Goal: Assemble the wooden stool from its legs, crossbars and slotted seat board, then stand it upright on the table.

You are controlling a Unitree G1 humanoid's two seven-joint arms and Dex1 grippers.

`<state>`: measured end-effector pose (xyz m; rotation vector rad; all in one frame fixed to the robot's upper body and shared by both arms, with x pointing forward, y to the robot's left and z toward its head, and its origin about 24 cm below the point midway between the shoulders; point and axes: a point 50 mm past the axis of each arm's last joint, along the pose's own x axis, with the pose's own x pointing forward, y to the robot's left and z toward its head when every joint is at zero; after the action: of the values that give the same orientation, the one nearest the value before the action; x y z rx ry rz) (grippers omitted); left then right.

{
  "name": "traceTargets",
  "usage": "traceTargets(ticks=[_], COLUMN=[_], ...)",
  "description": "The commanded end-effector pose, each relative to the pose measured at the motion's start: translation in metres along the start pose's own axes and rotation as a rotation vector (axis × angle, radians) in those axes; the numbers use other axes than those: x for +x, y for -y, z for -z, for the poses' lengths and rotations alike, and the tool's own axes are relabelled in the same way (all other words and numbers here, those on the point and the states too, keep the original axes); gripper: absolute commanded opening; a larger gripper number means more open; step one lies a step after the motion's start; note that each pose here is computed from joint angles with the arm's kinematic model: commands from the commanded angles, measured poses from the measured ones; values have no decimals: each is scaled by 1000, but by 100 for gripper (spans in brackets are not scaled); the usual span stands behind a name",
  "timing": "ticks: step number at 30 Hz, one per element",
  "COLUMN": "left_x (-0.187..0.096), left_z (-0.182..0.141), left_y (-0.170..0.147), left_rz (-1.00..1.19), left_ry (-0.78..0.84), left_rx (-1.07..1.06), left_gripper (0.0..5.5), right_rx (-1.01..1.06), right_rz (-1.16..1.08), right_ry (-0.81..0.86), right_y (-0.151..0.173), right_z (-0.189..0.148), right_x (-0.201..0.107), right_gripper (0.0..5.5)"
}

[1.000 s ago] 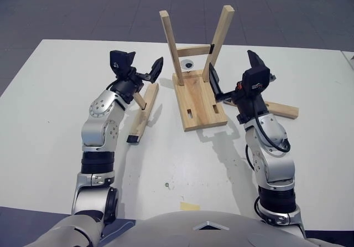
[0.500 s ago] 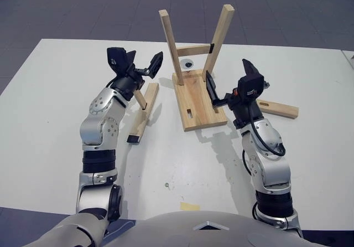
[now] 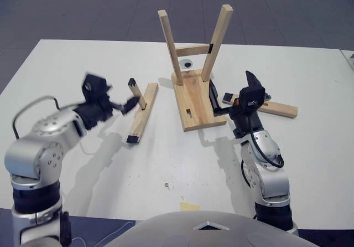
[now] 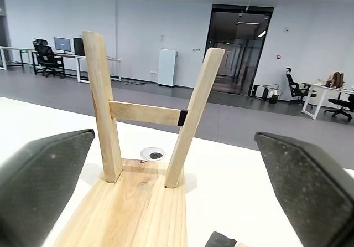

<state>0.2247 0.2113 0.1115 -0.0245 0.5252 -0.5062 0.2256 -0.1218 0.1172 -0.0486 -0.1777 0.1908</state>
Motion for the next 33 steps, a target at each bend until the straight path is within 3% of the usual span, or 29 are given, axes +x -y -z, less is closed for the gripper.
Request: traceTargets(ticks=[1, 5, 8, 13, 18, 26, 29, 33], left_x=[16, 31, 36, 35, 34, 33, 31, 25], left_z=[21, 40, 49, 42, 44, 53, 34, -20], left_y=[2, 0, -7, -6, -16, -24, -44, -66], left_rz=[49, 53, 9, 32, -25, -55, -232, -516], left_ry=[-129, -221, -264, -257, -289, -315, -222, 74], left_rx=[10, 21, 93, 136, 364, 405, 460, 446], left_gripper=[537, 537, 500, 424, 337, 210, 209, 209], right_rx=[7, 9, 6, 7, -15, -46, -49, -51], right_rz=[13, 25, 22, 41, 45, 47, 42, 43], right_ry=[13, 12, 20, 19, 30, 52, 57, 67], right_y=[-3, -3, -4, -5, -6, -3, -3, 0], right_z=[-2, -1, -2, -1, -2, -4, -5, -7], right_x=[0, 0, 0, -2, -1, 3, 5, 7], right_gripper=[540, 540, 540, 540, 540, 540, 540, 540])
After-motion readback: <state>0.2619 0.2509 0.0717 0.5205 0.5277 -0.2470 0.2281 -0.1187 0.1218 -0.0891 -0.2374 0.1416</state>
